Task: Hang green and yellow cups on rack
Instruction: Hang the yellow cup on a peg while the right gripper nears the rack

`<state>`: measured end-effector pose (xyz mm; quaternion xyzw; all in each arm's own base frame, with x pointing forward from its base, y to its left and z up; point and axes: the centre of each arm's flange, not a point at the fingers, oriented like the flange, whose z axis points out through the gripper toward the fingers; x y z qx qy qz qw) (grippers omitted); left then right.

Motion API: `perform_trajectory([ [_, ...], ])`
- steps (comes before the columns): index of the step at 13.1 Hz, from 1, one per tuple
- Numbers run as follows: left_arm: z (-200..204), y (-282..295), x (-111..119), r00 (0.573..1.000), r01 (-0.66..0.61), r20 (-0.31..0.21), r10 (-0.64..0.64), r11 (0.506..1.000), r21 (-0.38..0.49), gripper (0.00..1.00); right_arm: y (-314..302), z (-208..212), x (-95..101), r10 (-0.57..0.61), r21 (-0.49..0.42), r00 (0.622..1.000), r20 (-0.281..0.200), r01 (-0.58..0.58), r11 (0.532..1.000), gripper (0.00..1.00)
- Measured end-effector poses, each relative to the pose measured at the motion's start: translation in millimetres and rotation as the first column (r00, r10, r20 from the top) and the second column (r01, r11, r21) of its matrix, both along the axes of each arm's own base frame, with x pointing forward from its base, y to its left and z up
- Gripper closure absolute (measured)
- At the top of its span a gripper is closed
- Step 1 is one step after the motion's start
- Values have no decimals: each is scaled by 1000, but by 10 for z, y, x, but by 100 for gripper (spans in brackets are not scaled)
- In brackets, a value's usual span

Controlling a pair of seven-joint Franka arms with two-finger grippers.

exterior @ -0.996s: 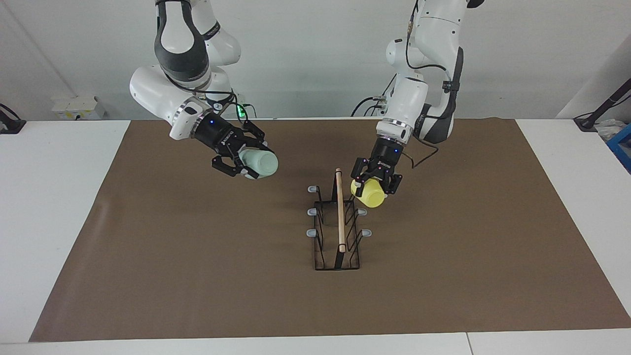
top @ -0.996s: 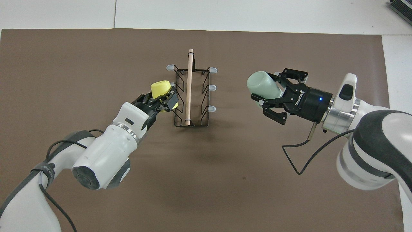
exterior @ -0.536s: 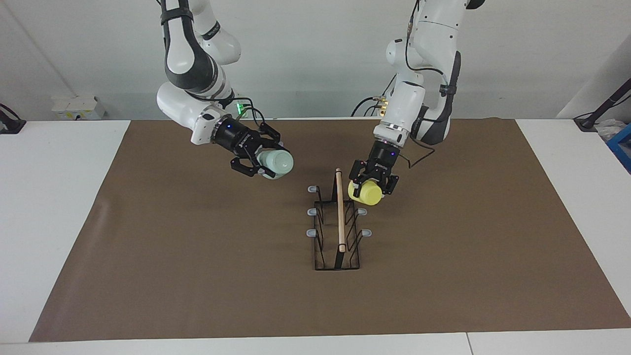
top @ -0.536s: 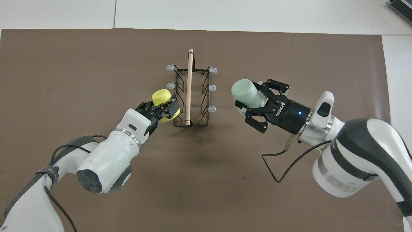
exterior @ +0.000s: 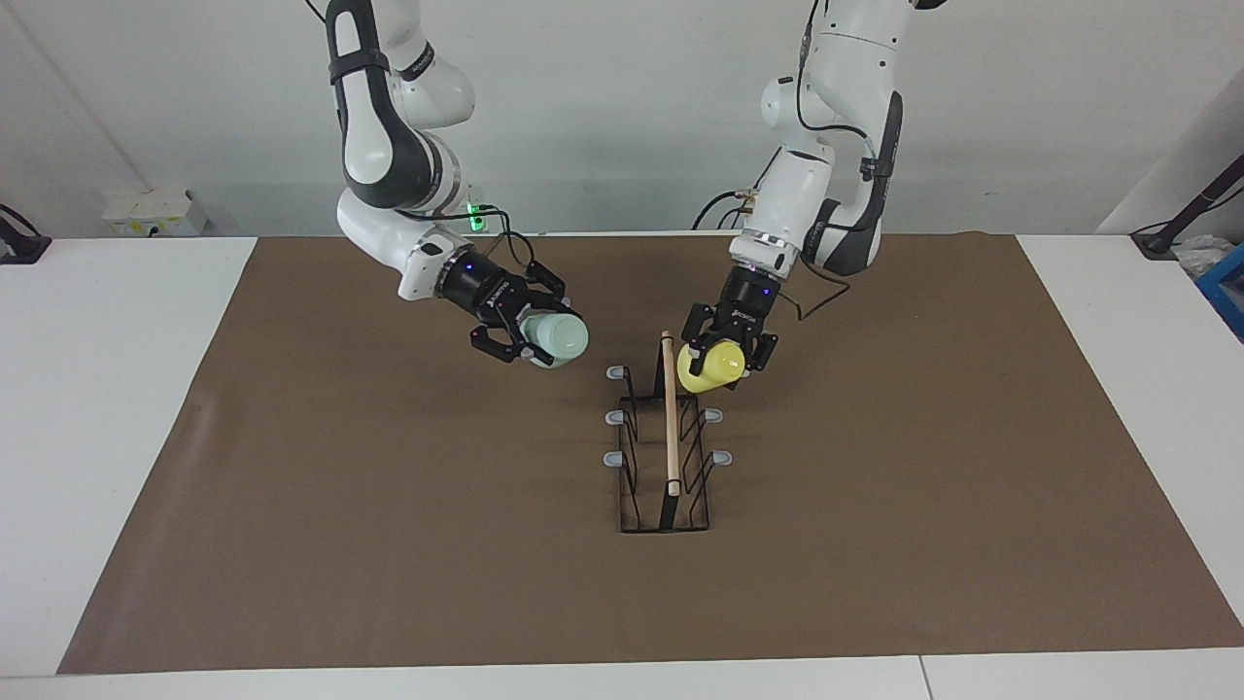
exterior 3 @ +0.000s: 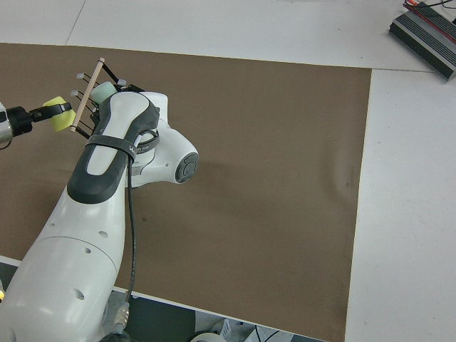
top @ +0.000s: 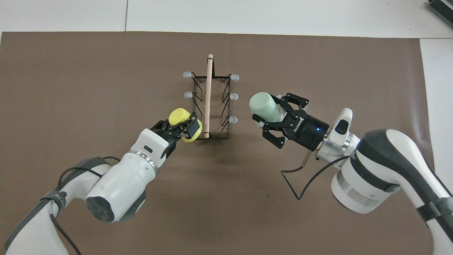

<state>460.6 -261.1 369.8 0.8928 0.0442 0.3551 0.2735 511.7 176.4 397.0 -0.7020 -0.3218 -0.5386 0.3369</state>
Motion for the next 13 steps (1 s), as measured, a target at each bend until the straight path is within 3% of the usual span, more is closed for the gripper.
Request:
perform_trajectory([
  [4, 6, -7, -3, 1000, -16, -15, 16, 1000, -15, 33, 261, -66, -101, -9, 10, 1000, 0, 9, 1000, 31],
  [6, -17, -66, -23, 999, -12, -46, 13, 1000, 8, 10, 260, -72, -103, -26, 19, 1000, -6, 27, 999, 31],
  [7, -8, -100, 12, 997, -18, -81, 21, 999, 46, 1, 292, -72, -116, -31, 30, 999, -7, 32, 999, 31],
  [13, 790, -239, 546, 959, -64, -241, 148, 944, 324, 0, 492, -240, -159, -67, 64, 998, 7, 67, 996, 31],
])
